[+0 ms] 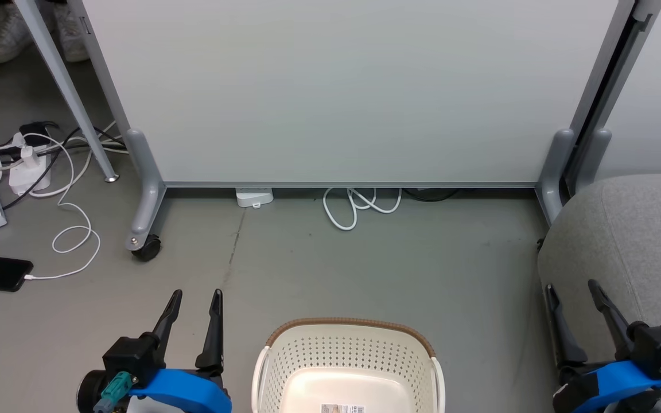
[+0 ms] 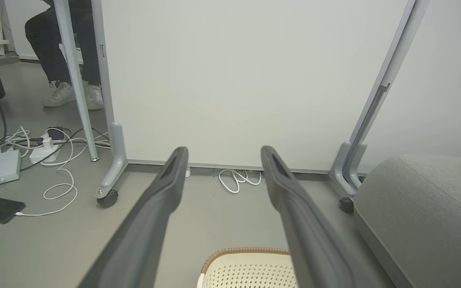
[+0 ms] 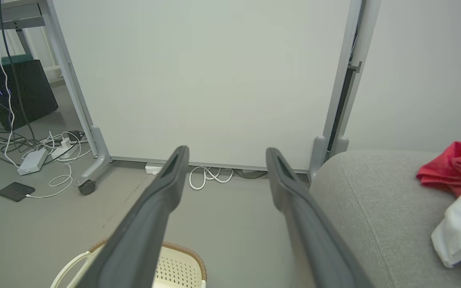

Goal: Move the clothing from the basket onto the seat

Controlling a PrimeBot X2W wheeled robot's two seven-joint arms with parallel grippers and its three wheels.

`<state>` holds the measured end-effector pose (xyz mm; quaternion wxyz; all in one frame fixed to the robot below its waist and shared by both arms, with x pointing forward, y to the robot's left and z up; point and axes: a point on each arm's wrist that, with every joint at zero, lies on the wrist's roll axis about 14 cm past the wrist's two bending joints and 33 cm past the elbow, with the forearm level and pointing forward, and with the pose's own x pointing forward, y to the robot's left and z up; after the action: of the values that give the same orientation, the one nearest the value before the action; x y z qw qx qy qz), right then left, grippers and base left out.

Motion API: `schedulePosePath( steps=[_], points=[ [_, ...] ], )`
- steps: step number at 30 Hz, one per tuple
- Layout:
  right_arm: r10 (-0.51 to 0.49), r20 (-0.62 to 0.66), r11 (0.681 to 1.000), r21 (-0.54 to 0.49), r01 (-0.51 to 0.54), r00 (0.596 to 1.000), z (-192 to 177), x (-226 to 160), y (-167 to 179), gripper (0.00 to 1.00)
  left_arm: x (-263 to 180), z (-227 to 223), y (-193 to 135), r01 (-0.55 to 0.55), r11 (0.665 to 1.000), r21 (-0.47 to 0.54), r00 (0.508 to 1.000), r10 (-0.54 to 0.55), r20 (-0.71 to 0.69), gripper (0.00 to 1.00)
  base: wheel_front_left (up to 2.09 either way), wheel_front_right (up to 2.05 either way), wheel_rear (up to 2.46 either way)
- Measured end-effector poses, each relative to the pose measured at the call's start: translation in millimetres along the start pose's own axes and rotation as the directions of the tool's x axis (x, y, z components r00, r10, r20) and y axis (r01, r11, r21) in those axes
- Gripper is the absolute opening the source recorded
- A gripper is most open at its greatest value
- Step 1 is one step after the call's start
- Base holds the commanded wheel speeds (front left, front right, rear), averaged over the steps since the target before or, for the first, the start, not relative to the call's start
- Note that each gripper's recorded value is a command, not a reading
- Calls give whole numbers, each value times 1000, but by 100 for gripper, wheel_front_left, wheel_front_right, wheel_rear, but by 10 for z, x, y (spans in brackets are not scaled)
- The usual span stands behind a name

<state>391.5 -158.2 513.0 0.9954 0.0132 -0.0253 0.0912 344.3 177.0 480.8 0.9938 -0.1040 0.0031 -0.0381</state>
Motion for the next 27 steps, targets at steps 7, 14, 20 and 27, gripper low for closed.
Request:
schedulePosePath(
  steps=[7,14,20,27],
  points=[
    [10,-3,1000,24,-10,1000,-22,-23,110,100,-47,-38,107,-38,999,-7,999,38,-11,100,0,0,0],
    [-13,-10,999,32,13,1000,-52,-68,55,100,-48,-74,150,-54,998,-18,998,53,-22,100,0,0,0],
    [-24,-10,999,39,24,1000,-56,-82,43,100,-42,-99,147,-53,998,-23,998,52,-30,100,0,0,0],
    [-21,-20,999,45,22,1000,-95,-73,67,100,-40,-124,141,-50,999,-22,998,49,-39,100,0,0,0]
  ],
)
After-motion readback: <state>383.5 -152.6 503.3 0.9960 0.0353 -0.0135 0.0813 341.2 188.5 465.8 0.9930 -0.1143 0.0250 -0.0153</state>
